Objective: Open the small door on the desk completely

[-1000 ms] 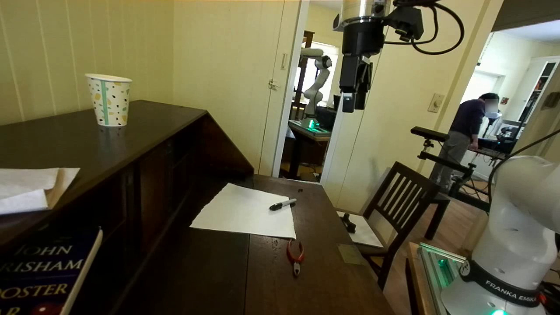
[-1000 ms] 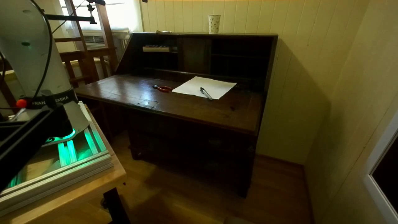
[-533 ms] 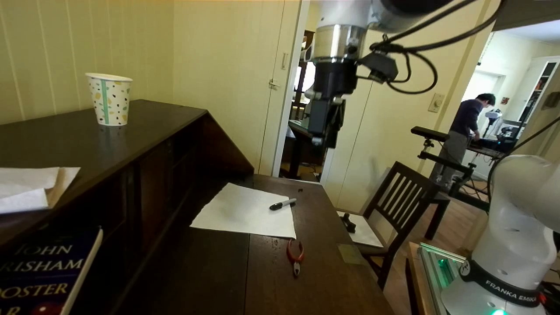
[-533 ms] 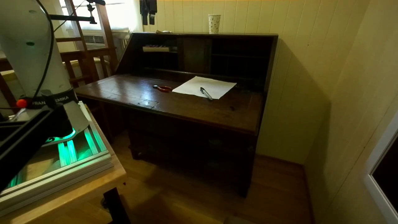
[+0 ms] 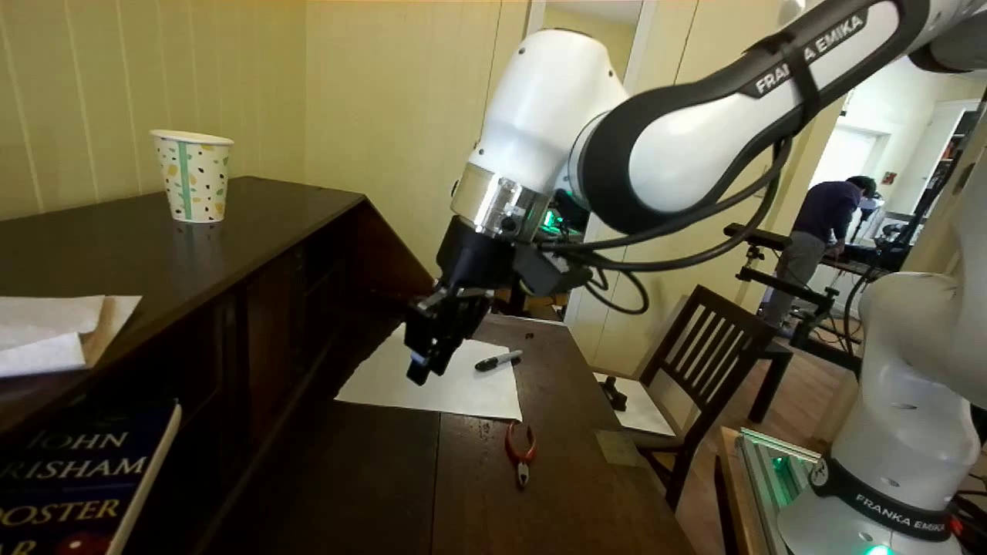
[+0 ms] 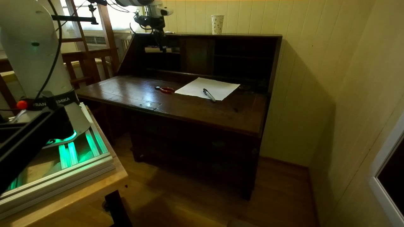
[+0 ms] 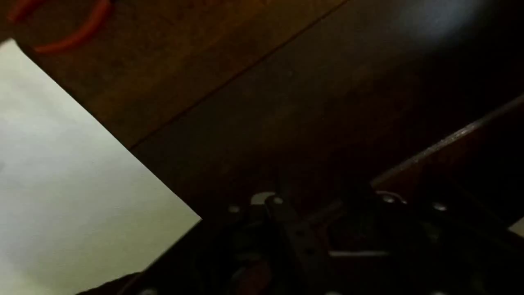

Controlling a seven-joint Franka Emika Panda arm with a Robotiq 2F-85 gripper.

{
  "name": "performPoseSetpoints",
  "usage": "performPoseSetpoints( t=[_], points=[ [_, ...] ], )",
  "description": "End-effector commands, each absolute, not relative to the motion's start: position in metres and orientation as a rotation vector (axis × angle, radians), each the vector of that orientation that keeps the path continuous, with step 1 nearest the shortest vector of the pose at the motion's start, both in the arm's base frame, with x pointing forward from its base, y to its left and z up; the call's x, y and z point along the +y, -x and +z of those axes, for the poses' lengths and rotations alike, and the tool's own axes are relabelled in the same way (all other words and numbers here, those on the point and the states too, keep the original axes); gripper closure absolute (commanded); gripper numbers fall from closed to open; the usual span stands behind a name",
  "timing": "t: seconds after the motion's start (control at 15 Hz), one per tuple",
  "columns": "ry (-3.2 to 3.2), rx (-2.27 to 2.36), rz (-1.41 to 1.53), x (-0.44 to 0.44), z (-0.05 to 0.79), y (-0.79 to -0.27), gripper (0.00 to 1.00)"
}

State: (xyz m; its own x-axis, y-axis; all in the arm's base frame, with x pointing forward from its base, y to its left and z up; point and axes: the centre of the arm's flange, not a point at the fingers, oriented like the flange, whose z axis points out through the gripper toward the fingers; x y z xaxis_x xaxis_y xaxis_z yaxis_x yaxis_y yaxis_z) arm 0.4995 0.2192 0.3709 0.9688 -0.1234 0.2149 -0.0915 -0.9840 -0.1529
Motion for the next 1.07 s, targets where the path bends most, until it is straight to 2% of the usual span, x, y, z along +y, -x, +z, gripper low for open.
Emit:
performPoseSetpoints(
  t=[0.0, 0.13, 0.4, 1.0],
  points=[
    [2.931, 0.159, -0.522, 0.246, 0.345, -0.529, 0.92],
    [2.902, 0.172, -0.589, 0.255, 0.34, -0.533, 1.0],
    [2.844, 0.134, -0.742, 0.262, 0.346, -0.54, 1.0],
    [2.825, 0.115, -0.72, 0.26, 0.349, -0.539, 0.99]
  ],
)
